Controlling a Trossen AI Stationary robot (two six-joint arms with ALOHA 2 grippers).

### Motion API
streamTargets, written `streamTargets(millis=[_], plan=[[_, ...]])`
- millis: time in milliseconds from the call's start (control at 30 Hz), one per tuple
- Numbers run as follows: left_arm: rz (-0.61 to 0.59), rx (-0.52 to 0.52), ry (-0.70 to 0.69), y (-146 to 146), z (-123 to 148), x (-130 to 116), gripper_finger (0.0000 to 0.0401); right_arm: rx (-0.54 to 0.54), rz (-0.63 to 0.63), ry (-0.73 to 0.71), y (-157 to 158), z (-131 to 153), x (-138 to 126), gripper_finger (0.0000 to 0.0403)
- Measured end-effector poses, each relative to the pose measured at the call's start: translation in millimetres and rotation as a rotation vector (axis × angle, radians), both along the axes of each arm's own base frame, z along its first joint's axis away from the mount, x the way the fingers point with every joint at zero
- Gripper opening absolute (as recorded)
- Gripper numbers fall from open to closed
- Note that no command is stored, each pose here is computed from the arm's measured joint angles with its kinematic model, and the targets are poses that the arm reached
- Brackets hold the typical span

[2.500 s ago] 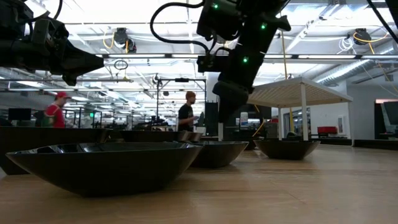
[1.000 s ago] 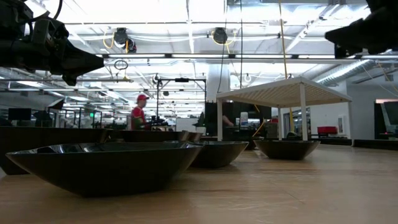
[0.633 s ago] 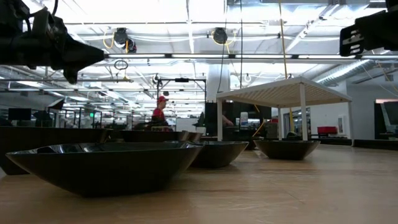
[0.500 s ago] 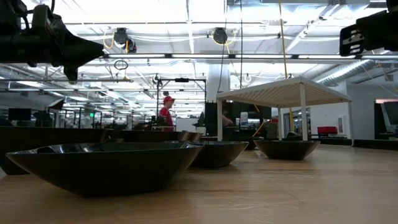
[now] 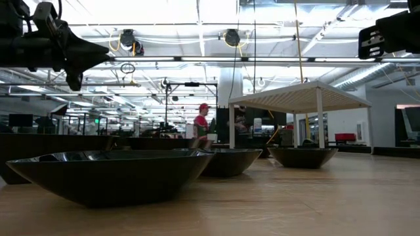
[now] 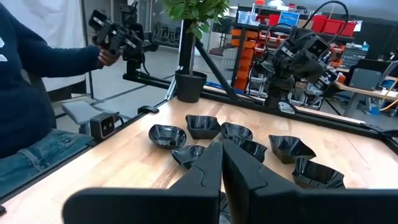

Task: Pick & Place Mini shaped plates
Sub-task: Put the black distorted square plate on the shelf

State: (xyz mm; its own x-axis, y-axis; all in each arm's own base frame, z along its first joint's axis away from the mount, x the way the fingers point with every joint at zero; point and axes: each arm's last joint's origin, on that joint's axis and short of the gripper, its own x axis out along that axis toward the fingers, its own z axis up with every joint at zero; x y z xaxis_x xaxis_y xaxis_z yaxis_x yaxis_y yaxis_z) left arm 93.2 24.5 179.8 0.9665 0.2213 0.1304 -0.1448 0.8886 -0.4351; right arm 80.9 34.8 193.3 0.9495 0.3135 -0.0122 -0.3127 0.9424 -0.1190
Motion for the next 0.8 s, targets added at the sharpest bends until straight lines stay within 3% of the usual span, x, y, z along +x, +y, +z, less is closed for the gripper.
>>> streamTargets(millis=[100, 233, 467, 633, 800], plan=[[-0.01, -0.081, -0.013, 0.0, 1.1, -0.2, 0.0077, 0.0, 0.0, 0.0, 0.0, 0.1, 0.0, 0.0], [-0.004, -0.062, 0.038, 0.4, 7.8, 1.2, 0.0095, 0.0, 0.0, 0.0, 0.0, 0.1, 0.0, 0.0], [0.003, -0.024, 0.177, 4.9, 36.7, 17.5, 0.0194, 0.001, 0.0, 0.0, 0.0, 0.2, 0.0, 0.0], [0.031, -0.005, 0.449, 13.5, 56.1, 44.4, 0.0236, 0.001, 0.0, -0.001, 0.0, 0.3, -0.1, 0.0], [0.007, 0.072, 0.805, 22.9, 44.6, 74.5, 0.0239, 0.001, 0.0, 0.0, 0.0, 0.2, 0.0, 0.0]])
